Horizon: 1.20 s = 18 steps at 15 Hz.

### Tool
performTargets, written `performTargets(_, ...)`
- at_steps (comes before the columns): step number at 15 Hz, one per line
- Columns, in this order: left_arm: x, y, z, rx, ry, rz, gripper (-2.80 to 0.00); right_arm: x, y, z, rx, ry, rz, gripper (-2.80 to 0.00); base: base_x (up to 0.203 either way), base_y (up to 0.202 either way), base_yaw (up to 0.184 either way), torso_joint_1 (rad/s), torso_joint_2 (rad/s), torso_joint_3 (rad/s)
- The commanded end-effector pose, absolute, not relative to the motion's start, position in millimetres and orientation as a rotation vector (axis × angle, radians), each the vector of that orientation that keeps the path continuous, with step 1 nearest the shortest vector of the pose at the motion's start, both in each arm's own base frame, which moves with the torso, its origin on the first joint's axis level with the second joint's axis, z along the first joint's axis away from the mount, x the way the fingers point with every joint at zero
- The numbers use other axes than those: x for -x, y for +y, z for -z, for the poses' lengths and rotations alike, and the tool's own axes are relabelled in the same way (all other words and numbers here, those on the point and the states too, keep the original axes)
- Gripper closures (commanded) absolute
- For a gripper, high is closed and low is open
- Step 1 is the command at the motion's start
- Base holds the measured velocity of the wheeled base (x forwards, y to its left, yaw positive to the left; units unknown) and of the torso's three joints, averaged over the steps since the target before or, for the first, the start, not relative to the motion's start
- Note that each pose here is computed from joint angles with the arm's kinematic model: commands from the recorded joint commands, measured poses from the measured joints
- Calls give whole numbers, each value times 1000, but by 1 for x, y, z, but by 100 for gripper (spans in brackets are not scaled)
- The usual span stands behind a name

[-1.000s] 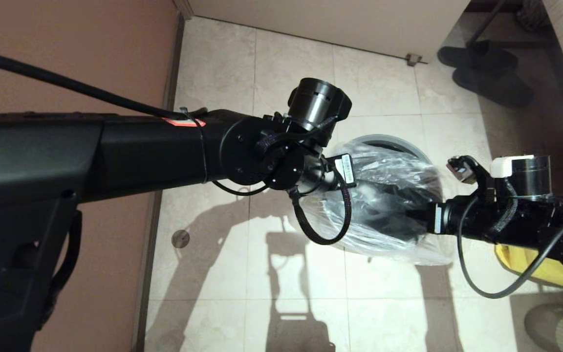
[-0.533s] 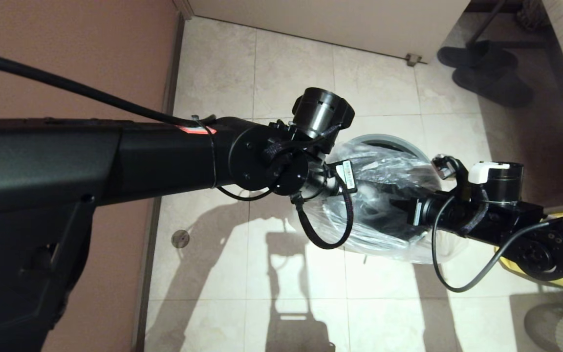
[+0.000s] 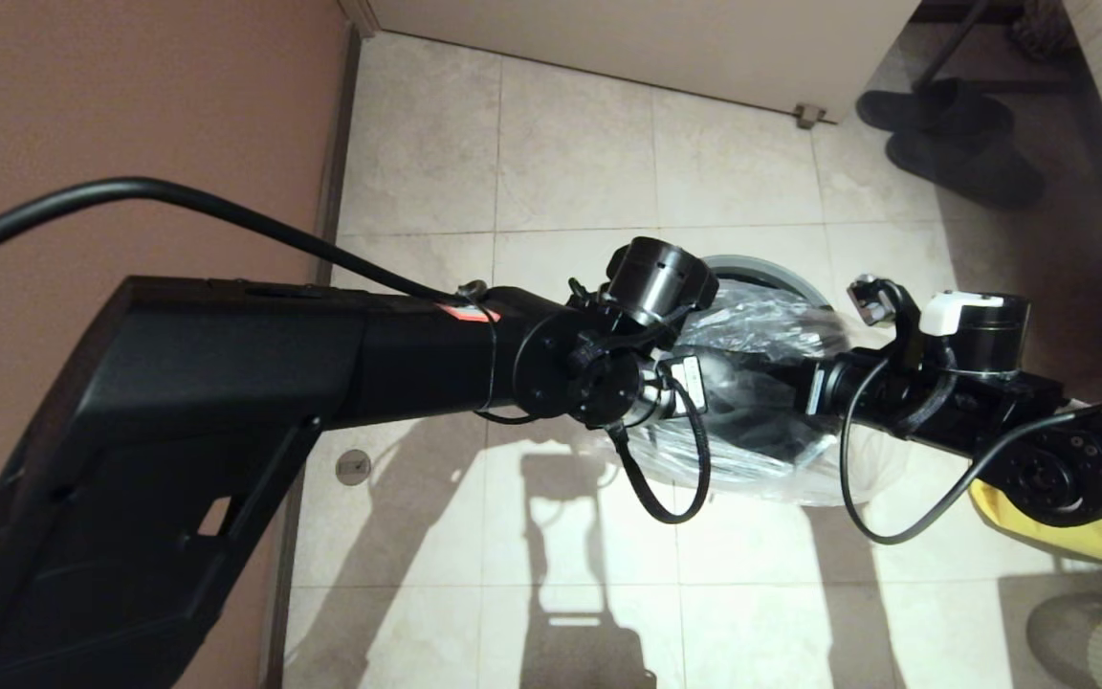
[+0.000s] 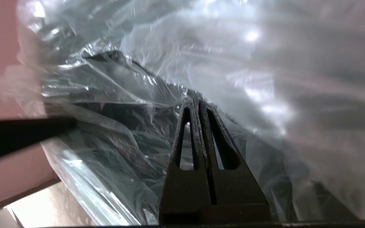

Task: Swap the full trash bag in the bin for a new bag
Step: Put the new garbage bag on the trash can

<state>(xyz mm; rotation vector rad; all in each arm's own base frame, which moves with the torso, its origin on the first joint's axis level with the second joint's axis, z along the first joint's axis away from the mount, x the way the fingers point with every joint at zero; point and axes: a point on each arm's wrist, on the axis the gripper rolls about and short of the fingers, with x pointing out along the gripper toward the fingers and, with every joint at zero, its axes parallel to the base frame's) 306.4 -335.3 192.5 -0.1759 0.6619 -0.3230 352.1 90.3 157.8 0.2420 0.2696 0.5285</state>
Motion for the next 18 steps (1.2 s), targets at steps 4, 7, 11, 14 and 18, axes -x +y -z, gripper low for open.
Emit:
performTargets(4, -301, -345, -182, 157, 682, 335, 0, -352, 90, -173, -243, 218, -538, 0, 0, 0, 0, 0, 0, 0)
performTargets(7, -297, -348, -182, 151, 687, 345, 0, -358, 92, -184, -244, 177, -542, 0, 0, 0, 0, 0, 0, 0)
performTargets(11, -291, -353, -182, 146, 691, 361, 0, -383, 97, -192, -256, 124, -517, 0, 0, 0, 0, 0, 0, 0)
performTargets(14, -290, -353, -182, 146, 690, 363, 0, -385, 97, -197, -255, 133, -504, 0, 0, 0, 0, 0, 0, 0)
performTargets(18, -290, -353, -183, 148, 688, 365, 0, -356, 90, -218, -197, 123, -505, 0, 0, 0, 0, 0, 0, 0)
